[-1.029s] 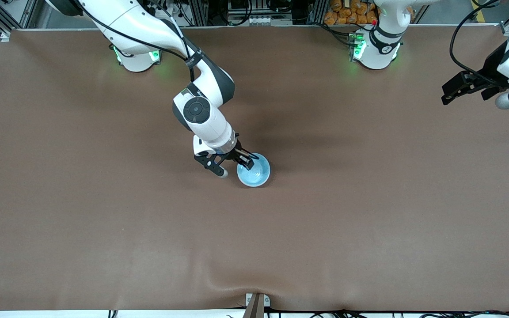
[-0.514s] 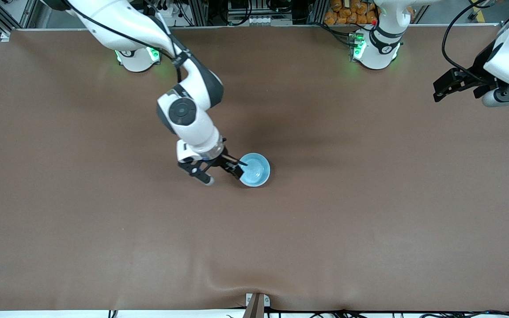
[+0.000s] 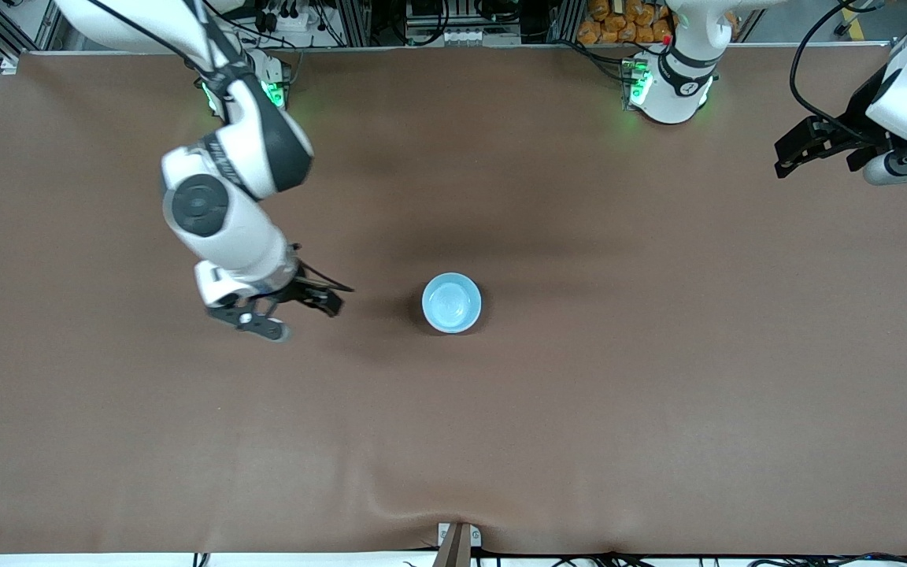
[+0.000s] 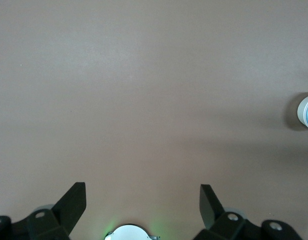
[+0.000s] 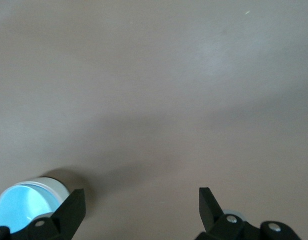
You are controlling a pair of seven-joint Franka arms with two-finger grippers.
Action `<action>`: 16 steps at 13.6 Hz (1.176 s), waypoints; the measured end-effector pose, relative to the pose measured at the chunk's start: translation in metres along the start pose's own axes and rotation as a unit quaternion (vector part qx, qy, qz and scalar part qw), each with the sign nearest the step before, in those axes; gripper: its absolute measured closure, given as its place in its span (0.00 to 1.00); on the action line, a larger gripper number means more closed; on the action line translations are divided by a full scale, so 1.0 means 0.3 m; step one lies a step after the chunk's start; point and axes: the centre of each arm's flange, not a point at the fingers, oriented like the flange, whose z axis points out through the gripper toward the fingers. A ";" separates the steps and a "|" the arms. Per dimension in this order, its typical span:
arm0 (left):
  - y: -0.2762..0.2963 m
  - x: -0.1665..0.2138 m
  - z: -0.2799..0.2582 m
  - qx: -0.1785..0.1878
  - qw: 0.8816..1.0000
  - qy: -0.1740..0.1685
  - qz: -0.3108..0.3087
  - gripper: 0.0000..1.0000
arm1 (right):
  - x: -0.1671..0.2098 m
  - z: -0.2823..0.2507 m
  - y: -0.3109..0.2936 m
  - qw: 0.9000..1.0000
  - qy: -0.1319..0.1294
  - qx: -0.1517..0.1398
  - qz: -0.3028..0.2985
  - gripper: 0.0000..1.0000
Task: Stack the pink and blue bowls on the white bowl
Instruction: 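Open the right gripper and draw it back from the stack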
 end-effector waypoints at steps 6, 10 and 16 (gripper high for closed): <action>-0.001 -0.023 -0.029 0.000 1.000 0.007 0.000 0.00 | 0.104 -0.161 0.289 0.998 -0.038 0.014 -0.056 0.00; -0.005 -0.030 -0.030 0.002 1.000 0.002 -0.001 0.00 | 0.093 -0.282 0.416 0.996 -0.036 0.006 -0.077 0.00; -0.011 -0.030 -0.034 0.001 1.000 0.003 0.002 0.00 | 0.092 -0.492 0.724 0.991 -0.051 -0.005 -0.120 0.00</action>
